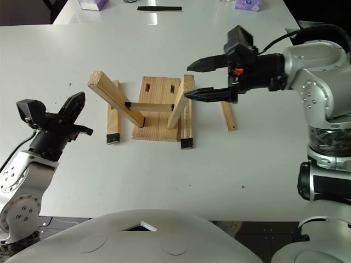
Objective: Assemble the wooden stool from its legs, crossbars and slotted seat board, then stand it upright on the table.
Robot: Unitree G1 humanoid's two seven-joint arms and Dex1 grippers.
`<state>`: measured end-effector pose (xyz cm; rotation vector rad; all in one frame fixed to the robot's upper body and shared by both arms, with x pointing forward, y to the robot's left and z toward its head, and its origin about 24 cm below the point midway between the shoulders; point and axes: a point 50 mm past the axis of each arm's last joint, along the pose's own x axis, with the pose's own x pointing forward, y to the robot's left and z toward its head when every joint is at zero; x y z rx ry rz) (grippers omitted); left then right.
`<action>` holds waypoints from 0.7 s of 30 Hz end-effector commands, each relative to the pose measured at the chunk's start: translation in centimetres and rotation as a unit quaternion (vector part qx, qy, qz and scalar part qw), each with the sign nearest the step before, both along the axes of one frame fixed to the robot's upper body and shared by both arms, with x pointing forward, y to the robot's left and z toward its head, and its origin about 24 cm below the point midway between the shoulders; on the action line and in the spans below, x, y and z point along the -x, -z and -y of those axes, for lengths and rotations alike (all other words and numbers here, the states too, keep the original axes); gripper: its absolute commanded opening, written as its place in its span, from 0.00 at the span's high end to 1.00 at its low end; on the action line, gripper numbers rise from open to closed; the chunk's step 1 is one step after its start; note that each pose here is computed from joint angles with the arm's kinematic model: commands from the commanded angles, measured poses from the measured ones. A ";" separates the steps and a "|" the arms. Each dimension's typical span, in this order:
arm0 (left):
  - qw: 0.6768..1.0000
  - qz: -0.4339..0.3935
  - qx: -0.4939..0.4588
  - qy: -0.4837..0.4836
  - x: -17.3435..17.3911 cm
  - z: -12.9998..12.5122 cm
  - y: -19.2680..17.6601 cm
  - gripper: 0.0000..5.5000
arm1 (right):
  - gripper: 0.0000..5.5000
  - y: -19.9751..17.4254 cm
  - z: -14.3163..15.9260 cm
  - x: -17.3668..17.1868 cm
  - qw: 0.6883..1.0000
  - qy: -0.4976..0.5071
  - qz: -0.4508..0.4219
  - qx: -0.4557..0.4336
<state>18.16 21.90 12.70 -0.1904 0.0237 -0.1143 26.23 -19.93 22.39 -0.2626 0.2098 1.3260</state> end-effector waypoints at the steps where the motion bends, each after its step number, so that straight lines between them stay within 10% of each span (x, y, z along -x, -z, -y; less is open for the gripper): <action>1: 0.998 0.008 -0.032 -0.059 -0.6 -1.3 -0.1 1.00 | 0.37 1.3 2.2 1.4 0.999 0.040 -0.022 0.014; 11: 0.997 0.019 -0.069 0.007 0.3 4.1 -0.7 1.00 | 0.68 7.8 -2.4 2.9 0.918 0.386 0.097 -0.006; 21: 0.983 0.057 -0.168 -0.046 -0.2 4.0 -1.8 1.00 | 0.95 8.4 -5.8 9.1 0.858 0.494 0.140 -0.024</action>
